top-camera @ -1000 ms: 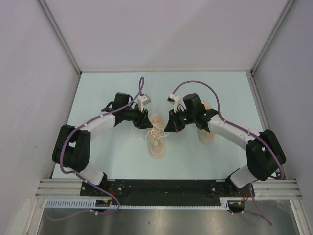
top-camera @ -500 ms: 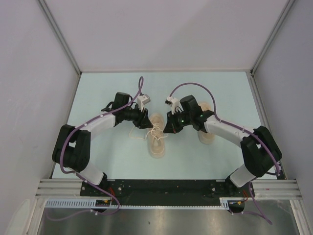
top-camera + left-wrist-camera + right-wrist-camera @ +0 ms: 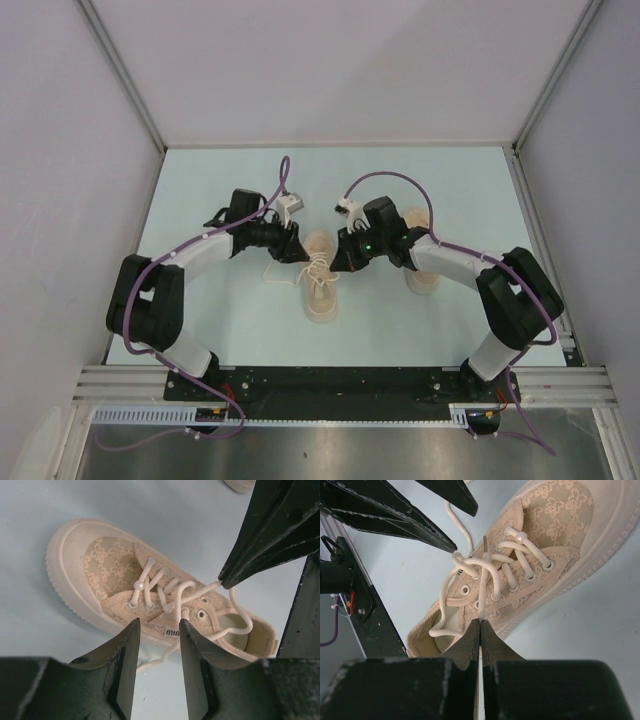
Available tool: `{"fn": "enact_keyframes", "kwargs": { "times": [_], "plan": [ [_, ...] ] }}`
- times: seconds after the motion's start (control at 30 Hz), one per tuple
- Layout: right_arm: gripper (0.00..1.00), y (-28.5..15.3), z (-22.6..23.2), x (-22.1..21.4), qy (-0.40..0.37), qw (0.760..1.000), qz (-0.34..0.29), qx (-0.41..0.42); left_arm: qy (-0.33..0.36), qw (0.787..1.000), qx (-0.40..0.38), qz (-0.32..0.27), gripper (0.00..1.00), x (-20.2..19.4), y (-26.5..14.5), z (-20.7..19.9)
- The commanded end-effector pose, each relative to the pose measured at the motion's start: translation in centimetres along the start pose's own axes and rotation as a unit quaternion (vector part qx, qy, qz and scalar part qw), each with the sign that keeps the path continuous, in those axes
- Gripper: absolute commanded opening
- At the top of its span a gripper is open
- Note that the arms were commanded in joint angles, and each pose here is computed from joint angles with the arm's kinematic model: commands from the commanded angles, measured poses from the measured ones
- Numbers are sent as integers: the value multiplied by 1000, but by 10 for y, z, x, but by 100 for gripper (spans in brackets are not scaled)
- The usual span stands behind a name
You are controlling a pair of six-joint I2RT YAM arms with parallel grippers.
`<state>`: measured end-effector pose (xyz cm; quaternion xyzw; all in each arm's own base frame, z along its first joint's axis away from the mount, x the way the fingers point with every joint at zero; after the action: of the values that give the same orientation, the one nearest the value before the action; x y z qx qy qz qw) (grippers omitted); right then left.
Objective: Tie the shoes
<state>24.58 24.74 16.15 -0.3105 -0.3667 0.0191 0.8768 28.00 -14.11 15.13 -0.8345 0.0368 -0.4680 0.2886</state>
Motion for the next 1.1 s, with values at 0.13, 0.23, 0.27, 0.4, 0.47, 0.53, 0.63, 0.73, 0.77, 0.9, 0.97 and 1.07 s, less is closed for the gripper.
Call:
{"fn": "enact_keyframes", "kwargs": {
  "times": [0.13,0.23,0.27,0.4,0.47,0.53,0.63,0.73,0.77,0.9,0.97,1.07],
  "plan": [
    [0,14,2,7,-6,999,-26,28,103,994,-20,-15,45,-6,-18,2],
    [0,17,1,6,0,999,-23,31,179,983,-26,-13,46,-6,-19,6],
    [0,18,1,7,0,999,-23,32,201,979,-27,-11,47,-6,-19,7],
    [0,21,1,7,5,999,-18,33,293,956,-32,0,48,4,-18,17],
    [0,23,0,9,5,999,-18,35,305,952,-34,14,47,5,-17,20],
    [0,24,0,10,5,999,-19,35,332,942,-37,29,47,8,-14,25],
    [0,24,1,12,5,999,-19,37,354,934,-35,30,47,12,-11,29],
    [0,25,0,12,7,999,-17,35,373,927,-37,27,48,18,-9,29],
    [0,25,0,13,7,999,-17,35,373,926,-44,31,48,16,-8,28],
    [0,25,0,14,7,999,-19,35,415,908,-52,33,50,21,-4,23],
    [0,23,-1,17,7,999,-23,33,430,900,-57,30,51,25,-2,20],
    [0,22,-1,20,6,999,-26,30,448,892,-63,25,54,31,-1,18]
  ]
}}
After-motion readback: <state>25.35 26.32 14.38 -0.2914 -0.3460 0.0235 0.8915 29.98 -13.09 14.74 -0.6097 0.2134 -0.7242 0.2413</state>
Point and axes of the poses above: each gripper's point midway between its finger pads, its own y axis out along the fingers, its own z axis along the line the jaws close on, x = y × z, the point moved 10 cm from there along -y, back along the fingers, and after that the axes turned 1 degree about y, right-handed, at the moved point
